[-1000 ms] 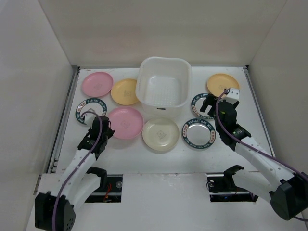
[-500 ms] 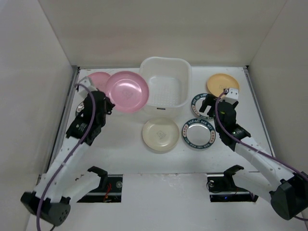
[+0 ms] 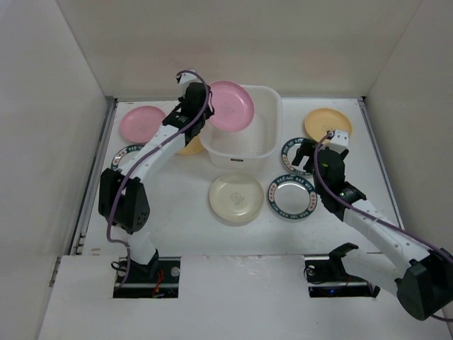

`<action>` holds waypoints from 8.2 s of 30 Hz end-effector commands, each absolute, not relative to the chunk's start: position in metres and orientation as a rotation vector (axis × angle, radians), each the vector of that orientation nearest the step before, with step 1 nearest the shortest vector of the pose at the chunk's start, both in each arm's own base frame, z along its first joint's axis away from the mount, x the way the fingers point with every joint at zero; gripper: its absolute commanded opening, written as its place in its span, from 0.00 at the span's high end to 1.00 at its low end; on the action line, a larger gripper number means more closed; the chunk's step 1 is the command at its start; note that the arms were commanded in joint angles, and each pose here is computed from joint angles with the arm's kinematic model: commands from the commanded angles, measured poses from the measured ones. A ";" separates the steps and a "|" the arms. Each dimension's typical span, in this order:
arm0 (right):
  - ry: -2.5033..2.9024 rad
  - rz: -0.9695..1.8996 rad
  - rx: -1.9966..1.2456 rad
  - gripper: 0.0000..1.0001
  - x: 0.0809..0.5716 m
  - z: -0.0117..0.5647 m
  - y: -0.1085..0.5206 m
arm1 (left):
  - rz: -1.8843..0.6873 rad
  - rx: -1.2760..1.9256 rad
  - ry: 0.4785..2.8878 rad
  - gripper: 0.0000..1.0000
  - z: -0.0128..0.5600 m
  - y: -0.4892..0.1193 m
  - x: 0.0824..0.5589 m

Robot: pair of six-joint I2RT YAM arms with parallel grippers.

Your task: Place the plates into the plastic bin on the countertop

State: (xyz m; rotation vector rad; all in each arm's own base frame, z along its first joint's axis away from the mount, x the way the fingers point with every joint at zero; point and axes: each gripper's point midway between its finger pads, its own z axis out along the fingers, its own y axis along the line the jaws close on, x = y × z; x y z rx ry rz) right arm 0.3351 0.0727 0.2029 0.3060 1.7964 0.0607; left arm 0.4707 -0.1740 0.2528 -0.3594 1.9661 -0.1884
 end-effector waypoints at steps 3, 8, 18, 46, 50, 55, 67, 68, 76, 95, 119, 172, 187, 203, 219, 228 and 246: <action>1.760 0.096 0.312 0.00 0.346 0.215 0.083 | -0.254 -0.266 1.864 0.97 0.290 -0.216 0.513; 1.765 0.092 0.310 0.00 0.349 0.213 0.084 | -0.210 -0.209 1.930 0.96 0.257 -0.236 0.534; 1.788 0.076 0.301 0.00 0.354 0.207 0.086 | -0.102 -0.112 2.078 0.92 0.174 -0.247 0.546; 2.168 0.336 0.024 0.14 0.259 0.109 0.214 | -0.110 -0.114 1.665 0.00 0.330 -0.182 0.351; 2.211 0.366 0.066 0.23 0.251 0.094 0.219 | -0.062 -0.247 1.690 0.00 0.275 -0.131 0.316; 2.282 0.419 0.074 0.36 0.240 0.079 0.233 | -0.009 -0.306 1.758 0.00 0.215 -0.095 0.290; 2.434 0.442 0.072 0.49 0.219 0.038 0.260 | 0.048 -0.435 1.865 0.00 0.141 -0.048 0.271; 2.442 0.435 0.071 0.52 0.219 0.035 0.261 | 0.041 -0.444 1.874 0.00 0.137 -0.046 0.271; 2.462 0.432 0.047 0.91 0.217 0.028 0.268 | 0.007 -0.498 1.885 0.00 0.125 -0.036 0.273; 1.985 0.447 -0.004 1.00 0.264 0.270 0.227 | 0.025 -0.726 1.785 0.00 0.118 0.007 0.260; 2.009 0.195 0.098 0.97 0.537 0.235 0.214 | -0.003 -0.740 1.803 0.00 0.110 0.007 0.259; 1.669 0.561 0.015 0.20 0.344 0.292 0.177 | -0.492 -1.557 1.481 0.26 0.027 0.089 0.327; 1.662 0.538 0.024 0.20 0.343 0.292 0.169 | -0.654 -1.635 1.448 0.93 0.005 0.066 0.333; 1.630 0.521 0.064 0.20 0.321 0.312 0.159 | -0.568 -0.929 1.632 0.93 0.223 -0.016 0.322; 1.709 0.390 0.219 0.20 0.303 0.286 0.116 | -0.825 -0.374 1.850 0.93 0.279 -0.200 0.444; 1.803 0.276 0.351 0.21 0.300 0.256 0.090 | -0.809 -0.279 2.024 0.92 0.228 -0.246 0.484; 2.011 0.160 0.504 0.22 0.293 0.188 0.067 | -0.546 -0.009 2.238 0.58 0.141 -0.278 0.495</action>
